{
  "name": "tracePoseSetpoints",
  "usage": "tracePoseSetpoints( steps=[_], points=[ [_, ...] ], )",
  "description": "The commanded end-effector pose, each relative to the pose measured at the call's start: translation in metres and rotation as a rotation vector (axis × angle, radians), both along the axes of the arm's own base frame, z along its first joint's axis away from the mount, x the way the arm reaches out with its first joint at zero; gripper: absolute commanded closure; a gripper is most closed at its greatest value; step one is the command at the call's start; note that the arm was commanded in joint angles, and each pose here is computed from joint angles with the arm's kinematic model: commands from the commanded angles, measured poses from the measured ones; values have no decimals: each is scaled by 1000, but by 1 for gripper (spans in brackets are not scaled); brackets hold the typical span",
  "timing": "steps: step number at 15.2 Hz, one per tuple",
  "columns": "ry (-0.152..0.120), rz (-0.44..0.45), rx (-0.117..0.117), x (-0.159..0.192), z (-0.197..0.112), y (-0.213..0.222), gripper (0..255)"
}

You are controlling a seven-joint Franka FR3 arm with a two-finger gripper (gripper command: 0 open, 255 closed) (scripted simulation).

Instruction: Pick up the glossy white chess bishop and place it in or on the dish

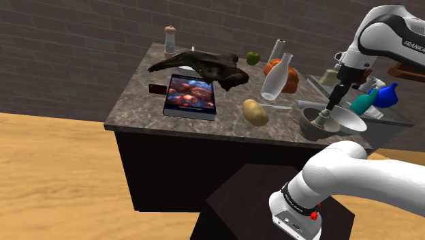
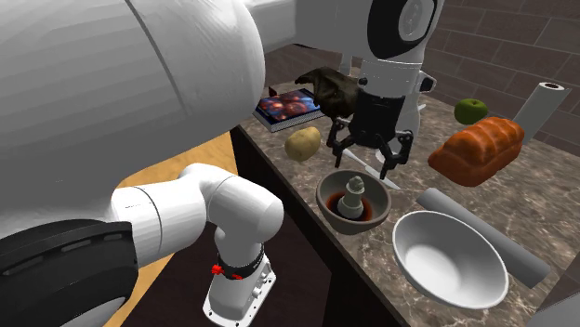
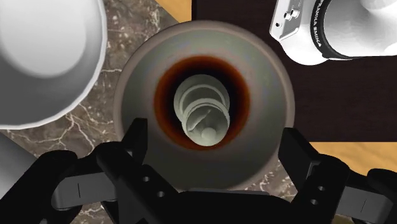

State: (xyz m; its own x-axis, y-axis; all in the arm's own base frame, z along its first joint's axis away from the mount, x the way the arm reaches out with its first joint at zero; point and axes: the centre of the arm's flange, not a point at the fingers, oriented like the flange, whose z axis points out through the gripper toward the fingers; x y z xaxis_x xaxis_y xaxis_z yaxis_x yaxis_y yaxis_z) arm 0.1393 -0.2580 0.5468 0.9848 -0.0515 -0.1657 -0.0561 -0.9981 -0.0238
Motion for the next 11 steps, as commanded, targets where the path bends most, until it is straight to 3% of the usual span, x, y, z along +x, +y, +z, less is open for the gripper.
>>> tracePoseSetpoints(
  steps=[1, 2, 6, 11],
  points=[
    [0, 0, 0, 0, 0, 0, 0],
    [0, 0, 0, 0, 0, 0, 0],
    [0, 0, 0, 8, 49, -2, 0],
    [0, 0, 0, 8, 49, -2, 0]
  ],
)
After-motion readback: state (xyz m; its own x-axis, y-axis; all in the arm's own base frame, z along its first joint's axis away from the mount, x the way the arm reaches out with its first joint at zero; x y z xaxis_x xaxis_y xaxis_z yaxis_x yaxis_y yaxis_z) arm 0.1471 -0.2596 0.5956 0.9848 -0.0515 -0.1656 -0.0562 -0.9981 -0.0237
